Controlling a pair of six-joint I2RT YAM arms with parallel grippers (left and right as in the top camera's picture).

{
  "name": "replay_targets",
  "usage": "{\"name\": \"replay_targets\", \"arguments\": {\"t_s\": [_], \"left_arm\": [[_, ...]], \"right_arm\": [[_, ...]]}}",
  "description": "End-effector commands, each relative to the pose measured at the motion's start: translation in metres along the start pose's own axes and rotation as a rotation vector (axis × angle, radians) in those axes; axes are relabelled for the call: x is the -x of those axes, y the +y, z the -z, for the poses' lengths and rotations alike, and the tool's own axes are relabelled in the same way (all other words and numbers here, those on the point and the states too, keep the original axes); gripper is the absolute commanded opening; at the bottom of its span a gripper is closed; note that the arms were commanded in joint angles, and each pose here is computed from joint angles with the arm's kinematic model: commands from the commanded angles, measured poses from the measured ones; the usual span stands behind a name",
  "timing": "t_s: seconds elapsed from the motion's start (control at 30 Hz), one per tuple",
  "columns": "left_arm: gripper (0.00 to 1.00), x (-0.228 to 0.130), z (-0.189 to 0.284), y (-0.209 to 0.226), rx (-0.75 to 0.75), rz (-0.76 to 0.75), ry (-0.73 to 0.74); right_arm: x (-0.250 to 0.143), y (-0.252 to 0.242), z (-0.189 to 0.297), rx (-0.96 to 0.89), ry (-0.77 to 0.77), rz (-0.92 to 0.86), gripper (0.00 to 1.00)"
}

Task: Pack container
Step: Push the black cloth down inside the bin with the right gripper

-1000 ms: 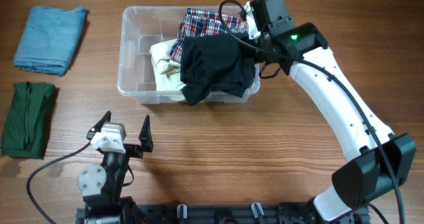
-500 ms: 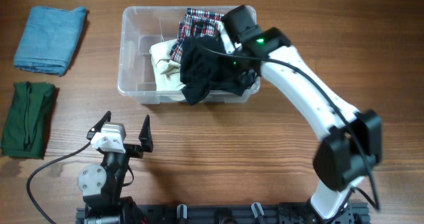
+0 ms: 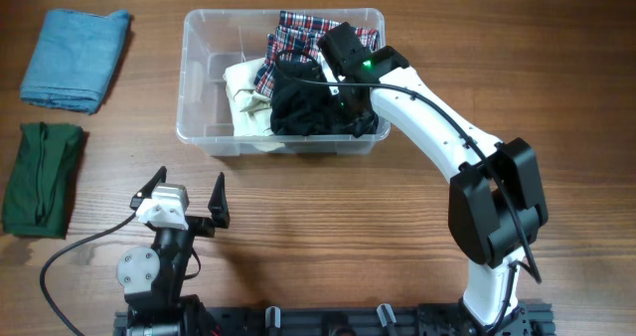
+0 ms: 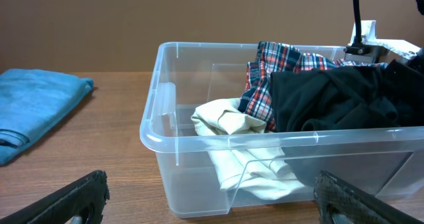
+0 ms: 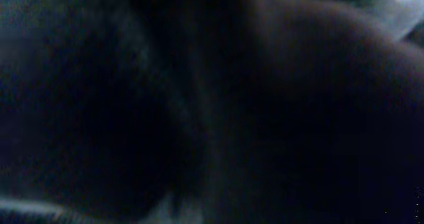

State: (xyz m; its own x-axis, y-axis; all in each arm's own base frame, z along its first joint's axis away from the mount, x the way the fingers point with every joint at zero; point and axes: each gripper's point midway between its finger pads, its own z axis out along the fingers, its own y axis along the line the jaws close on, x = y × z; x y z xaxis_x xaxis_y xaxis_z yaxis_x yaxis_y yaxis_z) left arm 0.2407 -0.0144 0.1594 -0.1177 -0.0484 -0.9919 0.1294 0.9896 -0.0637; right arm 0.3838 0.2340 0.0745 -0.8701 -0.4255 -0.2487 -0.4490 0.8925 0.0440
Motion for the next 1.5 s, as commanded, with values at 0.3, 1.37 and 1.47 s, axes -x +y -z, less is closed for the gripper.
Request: {"name": "replay_targets", "arguments": {"t_s": [0.3,1.37,1.47], "left_arm": [[1.00,-0.001,0.000,-0.001,-0.006,-0.016,-0.002],[1.00,-0.001,0.000,-0.001,-0.006,-0.016,-0.002],[1.00,-0.001,0.000,-0.001,-0.006,-0.016,-0.002]], "right_arm": [[0.042,0.015,0.098,0.044,-0.248,0.060,0.04],[0.012,0.075,-0.007,0.136,-0.017,0.172,0.04],[0.008,0.073,-0.016,0.130,0.009,0.176,0.04]]}}
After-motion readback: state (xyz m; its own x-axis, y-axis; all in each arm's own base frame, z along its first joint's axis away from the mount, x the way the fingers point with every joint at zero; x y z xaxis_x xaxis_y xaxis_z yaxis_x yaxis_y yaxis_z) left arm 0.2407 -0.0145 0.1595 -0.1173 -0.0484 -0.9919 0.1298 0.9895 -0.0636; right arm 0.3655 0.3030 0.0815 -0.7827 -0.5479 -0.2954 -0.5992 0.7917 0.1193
